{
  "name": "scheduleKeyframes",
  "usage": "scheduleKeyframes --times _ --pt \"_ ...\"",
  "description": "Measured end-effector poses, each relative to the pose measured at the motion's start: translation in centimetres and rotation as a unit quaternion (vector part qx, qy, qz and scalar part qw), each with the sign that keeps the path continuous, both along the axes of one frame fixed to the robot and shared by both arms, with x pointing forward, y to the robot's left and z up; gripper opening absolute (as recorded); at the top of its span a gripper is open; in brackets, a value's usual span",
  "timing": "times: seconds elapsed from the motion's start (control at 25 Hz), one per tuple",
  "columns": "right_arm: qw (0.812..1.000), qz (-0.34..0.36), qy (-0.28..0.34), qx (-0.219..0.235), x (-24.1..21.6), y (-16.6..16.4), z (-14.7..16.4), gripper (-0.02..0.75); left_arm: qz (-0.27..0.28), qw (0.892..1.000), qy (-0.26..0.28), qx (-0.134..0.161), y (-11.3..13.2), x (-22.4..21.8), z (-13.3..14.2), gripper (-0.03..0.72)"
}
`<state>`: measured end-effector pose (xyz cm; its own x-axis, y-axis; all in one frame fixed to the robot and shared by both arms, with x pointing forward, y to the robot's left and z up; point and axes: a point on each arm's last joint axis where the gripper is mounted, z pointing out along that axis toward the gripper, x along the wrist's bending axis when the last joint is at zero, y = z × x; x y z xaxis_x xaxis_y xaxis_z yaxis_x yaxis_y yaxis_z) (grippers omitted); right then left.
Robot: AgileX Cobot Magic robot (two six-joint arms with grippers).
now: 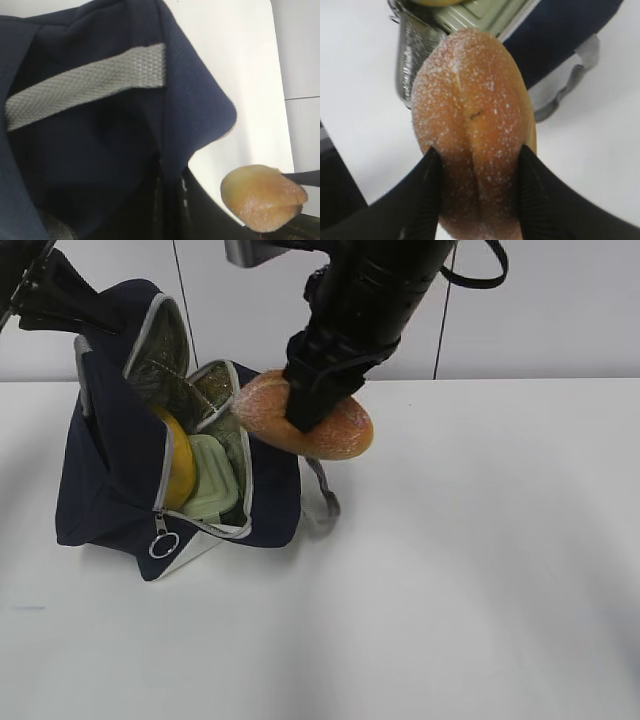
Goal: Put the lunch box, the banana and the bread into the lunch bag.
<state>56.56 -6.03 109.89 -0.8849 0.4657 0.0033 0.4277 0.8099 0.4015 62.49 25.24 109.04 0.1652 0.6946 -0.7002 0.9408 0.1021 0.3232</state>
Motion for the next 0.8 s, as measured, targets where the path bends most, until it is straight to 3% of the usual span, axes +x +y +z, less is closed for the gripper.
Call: scheduleKeyframes --times 0.2,0.4,0.8 --pt "0.994 -0.025 0.016 0.102 0.0 1.5 0.8 0.328 0.0 1.0 0.0 0.0 0.0 0.0 0.0 -0.017" --pt "0.975 -0.064 0.008 0.212 1.0 3.2 1.3 0.328 0.0 1.0 0.0 0.0 0.0 0.0 0.0 -0.017" --pt "0.961 -0.131 0.034 0.24 4.2 5.3 -4.0 0.326 0.0 1.0 0.0 0.0 0.0 0.0 0.0 -0.017"
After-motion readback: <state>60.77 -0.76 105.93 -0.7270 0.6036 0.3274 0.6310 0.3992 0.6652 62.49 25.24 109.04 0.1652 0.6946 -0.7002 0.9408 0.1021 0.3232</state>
